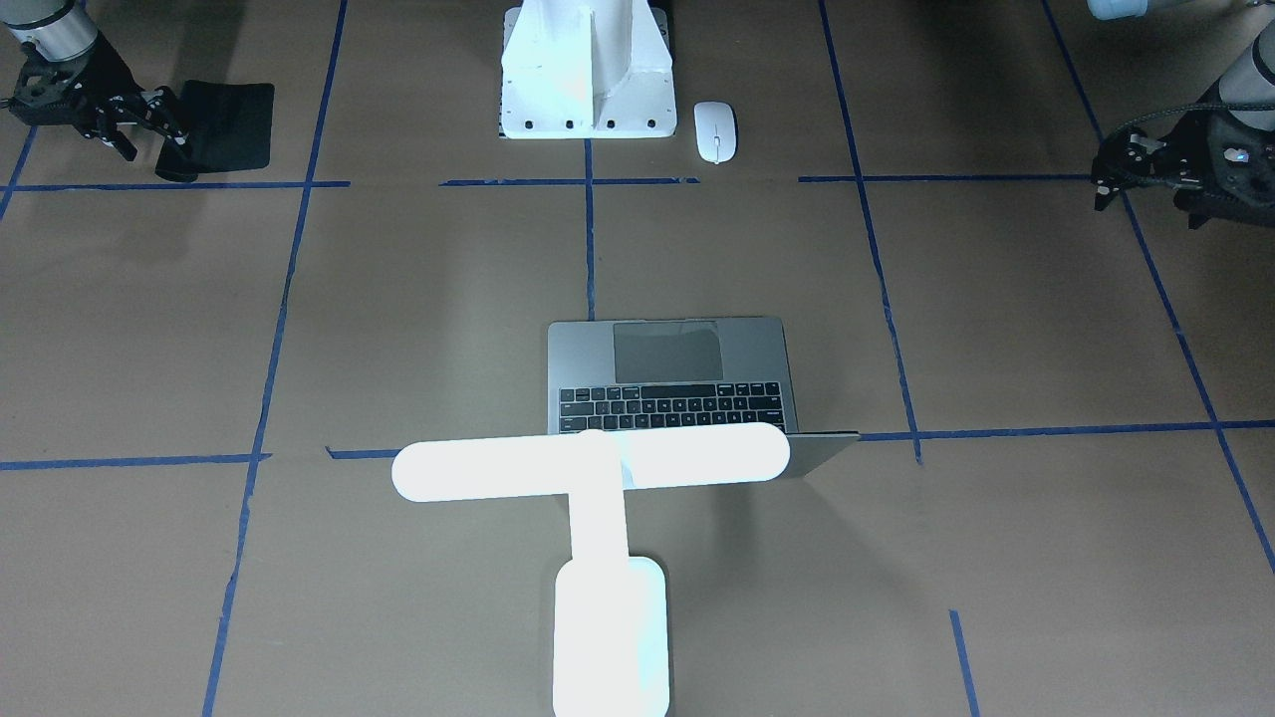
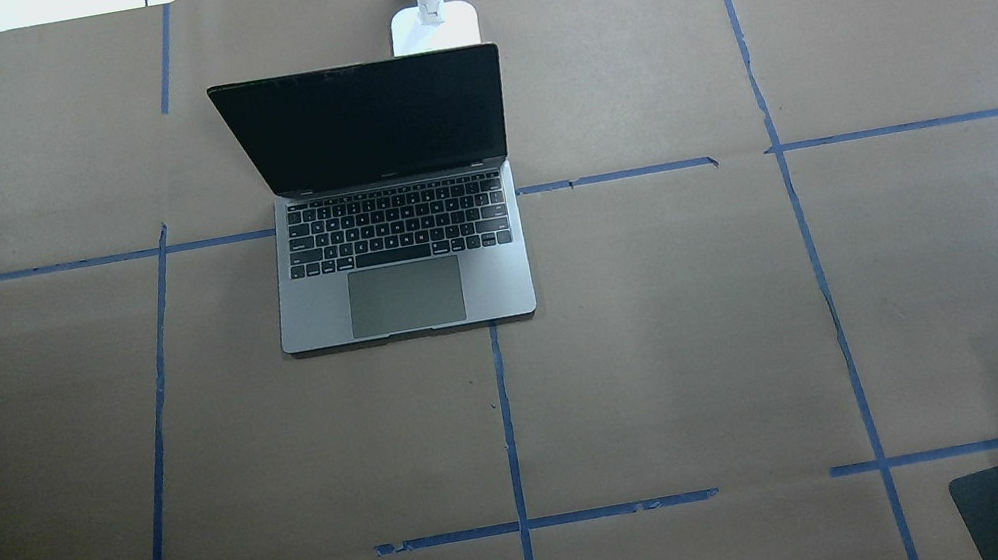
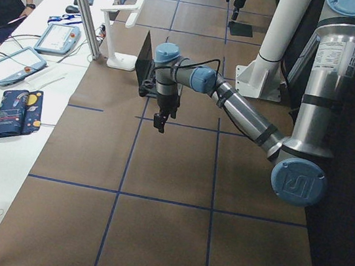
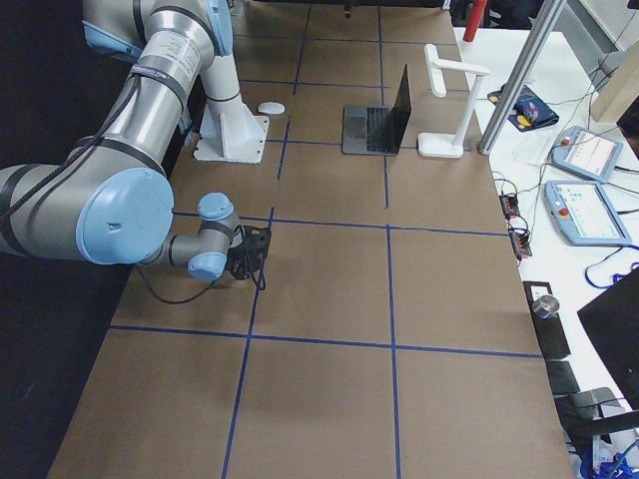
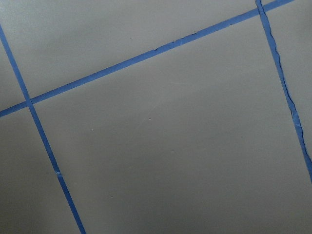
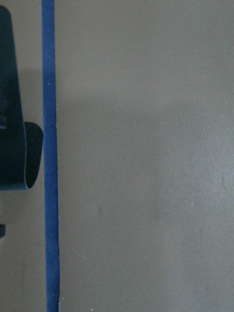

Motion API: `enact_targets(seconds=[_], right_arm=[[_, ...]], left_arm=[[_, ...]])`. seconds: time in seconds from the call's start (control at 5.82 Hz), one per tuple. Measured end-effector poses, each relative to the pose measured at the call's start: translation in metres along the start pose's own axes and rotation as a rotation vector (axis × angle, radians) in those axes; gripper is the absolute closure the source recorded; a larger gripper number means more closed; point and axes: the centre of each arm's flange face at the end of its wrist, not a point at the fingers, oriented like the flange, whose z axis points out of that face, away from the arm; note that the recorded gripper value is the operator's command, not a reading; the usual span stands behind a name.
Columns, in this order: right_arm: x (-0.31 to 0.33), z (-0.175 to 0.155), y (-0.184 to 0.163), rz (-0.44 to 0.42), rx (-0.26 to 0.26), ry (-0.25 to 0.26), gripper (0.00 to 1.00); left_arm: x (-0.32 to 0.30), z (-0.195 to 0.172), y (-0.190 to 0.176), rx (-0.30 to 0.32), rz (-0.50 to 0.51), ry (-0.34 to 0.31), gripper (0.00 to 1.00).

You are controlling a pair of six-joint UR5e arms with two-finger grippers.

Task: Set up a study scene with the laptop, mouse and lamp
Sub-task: 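Lower the right gripper and grasp the black mouse pad, then carry the mouse pad with the right gripper beside the laptop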

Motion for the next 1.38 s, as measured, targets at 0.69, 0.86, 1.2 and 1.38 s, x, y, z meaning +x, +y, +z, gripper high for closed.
enact_targets(seconds=[0.69, 0.86, 1.2, 1.38], right_arm=[[-0.011, 0.005, 0.003, -0.003, -0.009, -0.022, 1.0], [-0.013, 0.003, 0.002, 0.0, -0.004, -0.028, 1.0], [-0.033, -0.01, -0.017, 0.049, 0.047, -0.088, 1.0], [-0.049, -0.016, -0.035, 0.09, 0.08, -0.138, 1.0]], left_arm=[[-0.001, -0.005, 0.008, 0.007, -0.004, 0.0, 0.0], [-0.001, -0.005, 0.008, 0.007, -0.004, -0.001, 0.0], [-0.002, -0.008, 0.009, 0.011, -0.006, -0.002, 0.0], [-0.002, -0.009, 0.009, 0.014, -0.007, -0.002, 0.0]])
